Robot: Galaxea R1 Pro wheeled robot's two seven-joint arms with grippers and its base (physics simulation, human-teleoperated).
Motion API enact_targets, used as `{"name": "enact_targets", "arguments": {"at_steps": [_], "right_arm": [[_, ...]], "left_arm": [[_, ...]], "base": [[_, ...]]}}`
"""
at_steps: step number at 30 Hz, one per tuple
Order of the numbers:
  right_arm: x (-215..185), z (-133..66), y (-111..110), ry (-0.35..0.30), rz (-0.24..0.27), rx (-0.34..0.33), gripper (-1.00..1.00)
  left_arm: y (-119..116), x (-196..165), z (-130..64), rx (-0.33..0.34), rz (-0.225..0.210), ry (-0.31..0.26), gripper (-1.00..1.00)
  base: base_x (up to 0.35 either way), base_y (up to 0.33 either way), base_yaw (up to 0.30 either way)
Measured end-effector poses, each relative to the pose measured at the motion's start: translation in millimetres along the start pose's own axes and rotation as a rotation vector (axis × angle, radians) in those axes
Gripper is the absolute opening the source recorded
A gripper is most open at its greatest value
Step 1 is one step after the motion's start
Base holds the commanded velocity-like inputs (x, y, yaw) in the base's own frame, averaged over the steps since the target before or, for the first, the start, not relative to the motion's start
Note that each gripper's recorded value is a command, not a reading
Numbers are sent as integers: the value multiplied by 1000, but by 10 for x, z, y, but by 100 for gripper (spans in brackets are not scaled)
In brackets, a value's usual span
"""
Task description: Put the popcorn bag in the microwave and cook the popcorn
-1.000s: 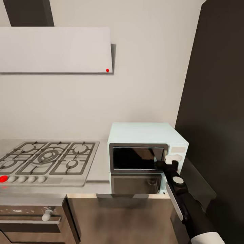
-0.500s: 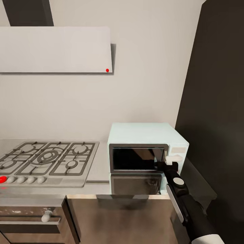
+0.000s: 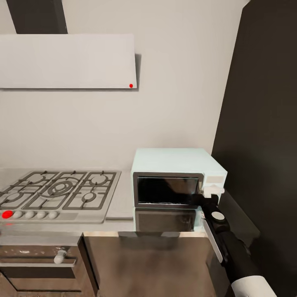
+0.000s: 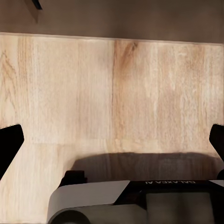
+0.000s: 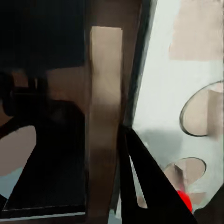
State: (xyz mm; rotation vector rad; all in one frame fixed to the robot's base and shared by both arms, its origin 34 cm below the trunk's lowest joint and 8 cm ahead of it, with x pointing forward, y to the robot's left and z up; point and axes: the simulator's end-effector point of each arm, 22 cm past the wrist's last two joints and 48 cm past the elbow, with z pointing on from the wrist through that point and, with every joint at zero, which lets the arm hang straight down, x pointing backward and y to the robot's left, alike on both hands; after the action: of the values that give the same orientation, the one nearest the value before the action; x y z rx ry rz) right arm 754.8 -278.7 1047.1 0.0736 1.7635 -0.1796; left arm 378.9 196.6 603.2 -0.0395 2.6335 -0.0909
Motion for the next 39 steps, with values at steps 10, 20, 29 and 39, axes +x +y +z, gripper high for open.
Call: {"name": "enact_targets", "arguments": {"at_steps": [10,20,29,39], "right_arm": [[-3,-5,13,-1,-6,-2,-100],[0,-9,59,-2,-16,-11,-100],[-2,-26,82,-4,-15,-15,-100],[3,-21,27,-2,-3,-6,-100]], "left_arm": [[1,0,-2,0,0,0,100],[0,0,1,0,0,0,100],[0,0,-1,0,0,0,100],[0,0,-1,0,0,0,100]], "base": [[-19,0,0],[-137,0,0],[-34,1,0],[-122,61,0]]}}
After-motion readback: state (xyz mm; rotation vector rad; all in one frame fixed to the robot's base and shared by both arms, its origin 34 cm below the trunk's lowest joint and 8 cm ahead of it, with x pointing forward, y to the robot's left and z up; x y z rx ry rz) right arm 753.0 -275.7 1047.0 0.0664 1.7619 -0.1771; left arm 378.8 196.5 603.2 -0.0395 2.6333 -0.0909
